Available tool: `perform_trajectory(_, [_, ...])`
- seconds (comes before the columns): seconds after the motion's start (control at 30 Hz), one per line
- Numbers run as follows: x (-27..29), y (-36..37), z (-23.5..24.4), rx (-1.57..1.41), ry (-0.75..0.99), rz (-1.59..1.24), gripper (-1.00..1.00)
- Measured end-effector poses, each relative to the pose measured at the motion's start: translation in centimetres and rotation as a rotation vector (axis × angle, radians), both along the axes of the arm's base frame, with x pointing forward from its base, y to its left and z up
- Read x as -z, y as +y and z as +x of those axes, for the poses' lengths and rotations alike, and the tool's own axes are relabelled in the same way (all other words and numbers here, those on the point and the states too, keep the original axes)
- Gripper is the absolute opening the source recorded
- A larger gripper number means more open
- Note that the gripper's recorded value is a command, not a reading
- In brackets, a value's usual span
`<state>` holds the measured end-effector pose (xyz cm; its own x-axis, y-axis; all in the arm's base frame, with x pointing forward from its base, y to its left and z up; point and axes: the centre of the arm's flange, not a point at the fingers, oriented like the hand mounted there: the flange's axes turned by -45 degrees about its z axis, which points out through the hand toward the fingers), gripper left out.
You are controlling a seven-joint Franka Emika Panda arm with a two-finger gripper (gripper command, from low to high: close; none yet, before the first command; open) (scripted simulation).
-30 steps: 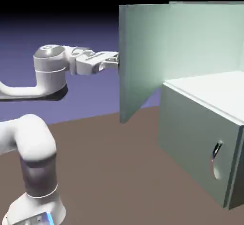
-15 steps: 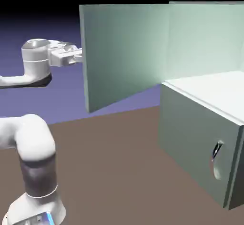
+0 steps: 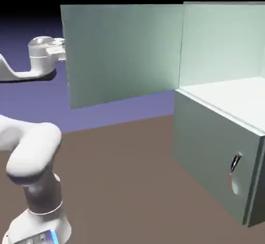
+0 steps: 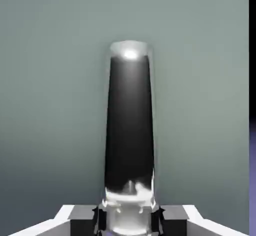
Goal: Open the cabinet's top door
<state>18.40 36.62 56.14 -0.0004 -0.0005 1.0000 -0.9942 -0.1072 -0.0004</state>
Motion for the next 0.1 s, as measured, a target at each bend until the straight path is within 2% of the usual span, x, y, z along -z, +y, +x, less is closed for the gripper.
perform_trajectory(0.1, [0.0,2.3,0.6,0.051,0.000,0.000,-1.00])
